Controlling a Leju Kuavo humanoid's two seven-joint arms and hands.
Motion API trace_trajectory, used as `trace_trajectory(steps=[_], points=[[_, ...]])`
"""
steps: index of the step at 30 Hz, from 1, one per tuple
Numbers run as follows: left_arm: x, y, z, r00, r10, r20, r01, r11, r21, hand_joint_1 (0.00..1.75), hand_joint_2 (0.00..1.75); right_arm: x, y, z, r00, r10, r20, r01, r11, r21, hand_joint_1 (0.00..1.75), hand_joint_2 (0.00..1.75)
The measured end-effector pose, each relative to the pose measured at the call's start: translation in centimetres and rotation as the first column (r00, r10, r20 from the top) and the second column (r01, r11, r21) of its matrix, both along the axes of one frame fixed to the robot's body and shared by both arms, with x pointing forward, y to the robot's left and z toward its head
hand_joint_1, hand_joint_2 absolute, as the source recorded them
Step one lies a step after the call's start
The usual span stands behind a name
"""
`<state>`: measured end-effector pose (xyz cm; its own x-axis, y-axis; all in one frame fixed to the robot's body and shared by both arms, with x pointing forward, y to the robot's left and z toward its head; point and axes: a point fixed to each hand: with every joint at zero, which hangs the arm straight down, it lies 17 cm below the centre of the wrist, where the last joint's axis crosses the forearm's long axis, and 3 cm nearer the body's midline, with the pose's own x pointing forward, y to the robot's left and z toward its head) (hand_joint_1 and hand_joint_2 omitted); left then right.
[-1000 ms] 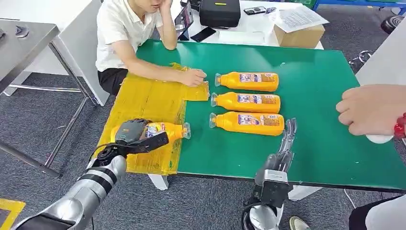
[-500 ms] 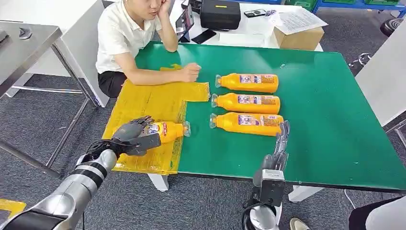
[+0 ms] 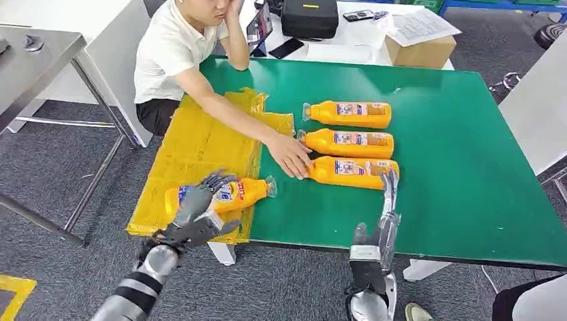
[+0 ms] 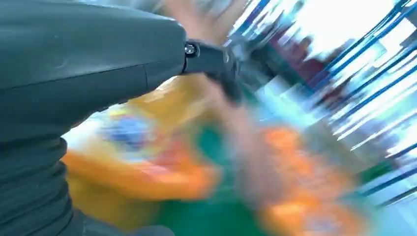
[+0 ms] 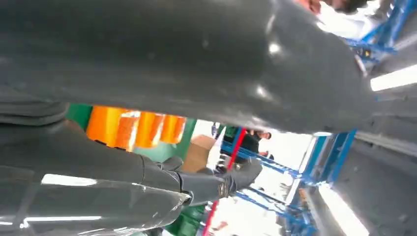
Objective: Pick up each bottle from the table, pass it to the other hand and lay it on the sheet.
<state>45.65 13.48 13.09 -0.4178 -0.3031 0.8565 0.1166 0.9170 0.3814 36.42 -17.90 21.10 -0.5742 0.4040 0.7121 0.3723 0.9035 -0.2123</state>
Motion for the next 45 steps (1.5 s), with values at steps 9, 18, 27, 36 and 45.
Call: trace_trajectory(steps=[9, 18, 27, 36, 45], points=[[-5.0, -2.2, 10.6, 0.845, 0.237, 0.479, -0.275, 0.961, 0.01, 0.0, 1.75, 0.4, 1.6, 0.2, 0.994, -0.054, 0.098, 0.09, 0.902, -0.423, 0.0, 0.0], [-6.4, -4.5, 11.5, 0.831, 0.235, 0.504, -0.269, 0.963, -0.006, 0.0, 1.75, 6.1, -1.5, -7.2, 0.965, -0.261, 0.006, 0.145, 0.518, -0.843, 0.0, 1.75], [-7.2, -7.7, 7.9, 0.96, 0.19, 0.206, -0.161, 0.976, -0.147, 0.0, 1.75, 9.0, -9.2, -15.1, 0.887, -0.435, -0.153, 0.04, 0.405, -0.913, 0.0, 1.75], [-7.6, -10.2, 6.2, 0.999, 0.033, 0.023, -0.026, 0.973, -0.227, 0.0, 1.75, 7.9, -11.3, -18.6, 0.861, -0.457, -0.223, -0.033, 0.388, -0.921, 0.0, 1.75], [-8.0, -10.4, 6.8, 1.0, 0.012, 0.026, -0.005, 0.968, -0.252, 0.0, 1.75, 8.7, -10.6, -19.0, 0.867, -0.43, -0.251, -0.083, 0.373, -0.924, 0.0, 1.75]])
